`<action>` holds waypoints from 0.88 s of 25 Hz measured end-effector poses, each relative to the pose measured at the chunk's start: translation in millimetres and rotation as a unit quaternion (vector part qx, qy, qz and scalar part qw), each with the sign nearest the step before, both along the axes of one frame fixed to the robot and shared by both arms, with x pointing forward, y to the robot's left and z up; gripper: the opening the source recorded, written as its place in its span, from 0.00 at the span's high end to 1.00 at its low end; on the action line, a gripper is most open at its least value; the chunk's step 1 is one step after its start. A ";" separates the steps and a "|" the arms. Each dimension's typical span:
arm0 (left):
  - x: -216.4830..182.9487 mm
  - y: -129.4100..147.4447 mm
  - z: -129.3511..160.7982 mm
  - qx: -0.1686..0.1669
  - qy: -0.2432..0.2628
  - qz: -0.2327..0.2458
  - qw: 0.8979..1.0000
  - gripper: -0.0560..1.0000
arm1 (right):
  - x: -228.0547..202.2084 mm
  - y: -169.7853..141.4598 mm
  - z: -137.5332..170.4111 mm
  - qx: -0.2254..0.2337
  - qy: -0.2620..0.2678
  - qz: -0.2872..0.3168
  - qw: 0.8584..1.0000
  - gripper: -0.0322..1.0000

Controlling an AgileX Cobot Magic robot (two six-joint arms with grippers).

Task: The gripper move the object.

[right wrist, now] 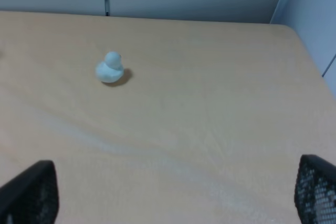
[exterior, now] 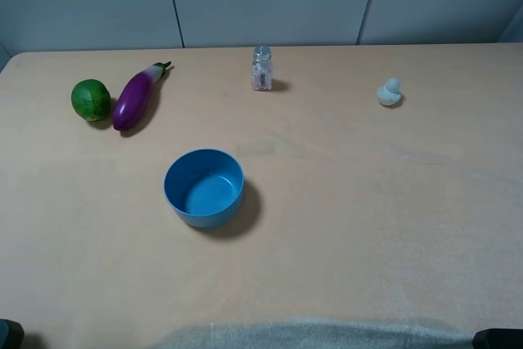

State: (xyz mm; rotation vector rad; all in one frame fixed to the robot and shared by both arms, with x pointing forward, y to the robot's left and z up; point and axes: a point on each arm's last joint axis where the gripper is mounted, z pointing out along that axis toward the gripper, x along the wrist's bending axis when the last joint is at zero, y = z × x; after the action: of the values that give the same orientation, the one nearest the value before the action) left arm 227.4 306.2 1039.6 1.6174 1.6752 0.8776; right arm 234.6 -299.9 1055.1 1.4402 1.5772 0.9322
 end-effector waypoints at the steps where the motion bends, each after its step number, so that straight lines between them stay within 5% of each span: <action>1: 0.0 0.0 0.0 0.000 0.000 0.000 1.000 0.25 | 0.0 0.0 0.0 0.000 0.000 0.000 1.000 0.31; 22: 0.0 0.0 0.0 0.001 0.000 -0.001 1.000 0.25 | 0.0 0.0 0.0 0.000 0.000 0.000 1.000 0.31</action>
State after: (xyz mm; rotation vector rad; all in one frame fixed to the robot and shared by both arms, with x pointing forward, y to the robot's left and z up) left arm 227.4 306.2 1039.6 1.6197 1.6737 0.8787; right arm 234.6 -299.9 1055.1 1.4402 1.5772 0.9322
